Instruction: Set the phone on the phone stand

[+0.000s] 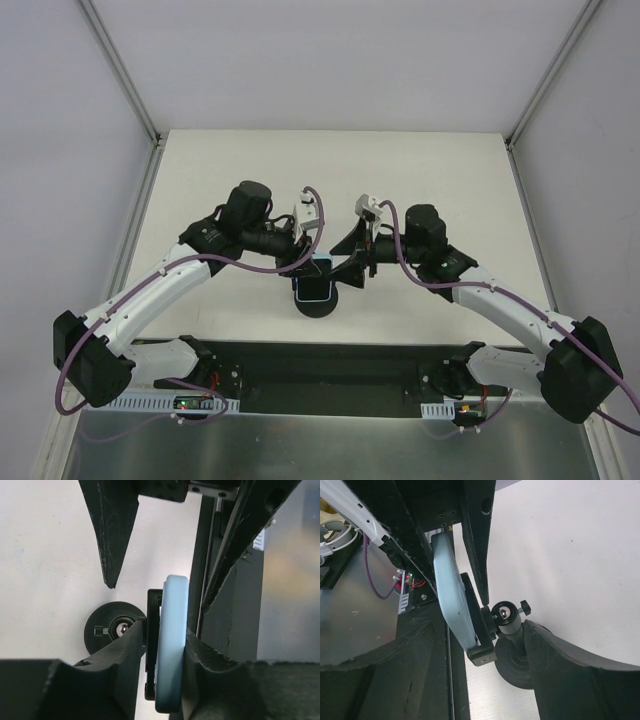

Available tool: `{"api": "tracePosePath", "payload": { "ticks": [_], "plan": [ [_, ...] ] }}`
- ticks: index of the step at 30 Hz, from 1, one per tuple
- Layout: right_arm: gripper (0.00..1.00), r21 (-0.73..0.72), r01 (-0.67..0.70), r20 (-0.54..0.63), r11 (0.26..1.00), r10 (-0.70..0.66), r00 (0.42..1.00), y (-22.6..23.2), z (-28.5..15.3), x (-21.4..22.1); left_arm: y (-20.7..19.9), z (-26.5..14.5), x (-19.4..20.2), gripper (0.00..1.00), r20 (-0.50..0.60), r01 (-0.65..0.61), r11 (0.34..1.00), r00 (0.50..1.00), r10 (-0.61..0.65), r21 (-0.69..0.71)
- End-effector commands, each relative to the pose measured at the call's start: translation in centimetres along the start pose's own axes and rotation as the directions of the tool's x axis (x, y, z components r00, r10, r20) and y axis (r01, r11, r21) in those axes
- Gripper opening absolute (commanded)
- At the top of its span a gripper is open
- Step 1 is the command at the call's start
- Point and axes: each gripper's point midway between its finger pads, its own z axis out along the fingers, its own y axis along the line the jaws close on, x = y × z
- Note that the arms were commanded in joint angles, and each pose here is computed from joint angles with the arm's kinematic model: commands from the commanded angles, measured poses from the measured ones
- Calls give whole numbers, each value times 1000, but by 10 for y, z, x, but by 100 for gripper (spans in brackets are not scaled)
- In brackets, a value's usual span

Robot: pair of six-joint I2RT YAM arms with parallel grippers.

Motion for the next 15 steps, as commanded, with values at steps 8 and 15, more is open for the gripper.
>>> {"api": "tracePosePath", "payload": {
  "ticks": [8, 15],
  "plan": [
    [72, -35, 6, 71, 999, -4, 998, 8, 4, -14, -18, -29, -51, 66, 190, -99, 995, 977, 100, -11],
    [70, -71, -7, 50, 997, 11, 999, 11, 17, -10, -39, -52, -60, 71, 293, -153, 988, 943, 155, -28]
  ]
}}
